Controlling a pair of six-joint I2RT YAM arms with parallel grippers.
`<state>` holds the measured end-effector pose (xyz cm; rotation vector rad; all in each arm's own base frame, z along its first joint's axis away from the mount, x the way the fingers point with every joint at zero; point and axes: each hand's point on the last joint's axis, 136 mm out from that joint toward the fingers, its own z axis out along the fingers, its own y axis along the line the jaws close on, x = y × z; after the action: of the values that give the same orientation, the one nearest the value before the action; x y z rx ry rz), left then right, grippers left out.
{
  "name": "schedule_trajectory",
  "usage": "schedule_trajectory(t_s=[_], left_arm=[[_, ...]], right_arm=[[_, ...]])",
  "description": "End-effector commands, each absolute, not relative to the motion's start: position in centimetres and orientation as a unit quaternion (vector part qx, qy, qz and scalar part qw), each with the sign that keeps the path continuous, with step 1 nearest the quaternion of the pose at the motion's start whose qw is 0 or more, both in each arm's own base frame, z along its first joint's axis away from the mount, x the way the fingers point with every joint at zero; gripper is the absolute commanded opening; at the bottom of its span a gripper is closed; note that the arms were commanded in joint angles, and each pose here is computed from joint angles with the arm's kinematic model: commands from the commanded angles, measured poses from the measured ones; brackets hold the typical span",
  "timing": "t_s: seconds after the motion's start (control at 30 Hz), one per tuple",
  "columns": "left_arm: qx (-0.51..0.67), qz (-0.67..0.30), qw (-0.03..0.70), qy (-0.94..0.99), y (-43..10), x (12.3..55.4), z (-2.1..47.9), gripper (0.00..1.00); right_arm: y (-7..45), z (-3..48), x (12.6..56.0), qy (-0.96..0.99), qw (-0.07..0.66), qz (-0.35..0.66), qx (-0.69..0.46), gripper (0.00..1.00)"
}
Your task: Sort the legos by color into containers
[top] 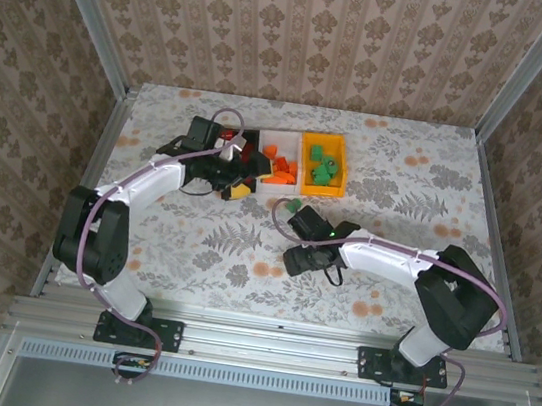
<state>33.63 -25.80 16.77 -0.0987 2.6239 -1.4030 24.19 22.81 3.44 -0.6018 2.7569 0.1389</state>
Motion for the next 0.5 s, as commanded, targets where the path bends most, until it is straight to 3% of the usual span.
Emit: schedule_trajectory(t_s=[0.0,0.17,0.27,0.47], left_arm=[[-0.021,-0.482,0.097,0.871,-25.9,33.6,18.7,1.0],[-0.022,-0.482,0.095,0.871,-25.9,33.6,18.5,1.0],[-0.022,-0.481,0.094,0.871,-25.9,33.6,18.5,1.0],[-0.022,-0.481,0.093,0.872,-25.8,33.6,18.4,1.0]], right_arm=[[23.7,2.6,23.1,0.965,0.136,0.071,-0.21,0.79],[23.8,2.0,24.2,0.966,0.144,0.052,-0.208,0.74],[24.3,1.9,24.0,0.967,0.141,0.064,-0.203,0.66],[25.5,2.3,23.8,0.963,0.155,0.079,-0.207,0.37]])
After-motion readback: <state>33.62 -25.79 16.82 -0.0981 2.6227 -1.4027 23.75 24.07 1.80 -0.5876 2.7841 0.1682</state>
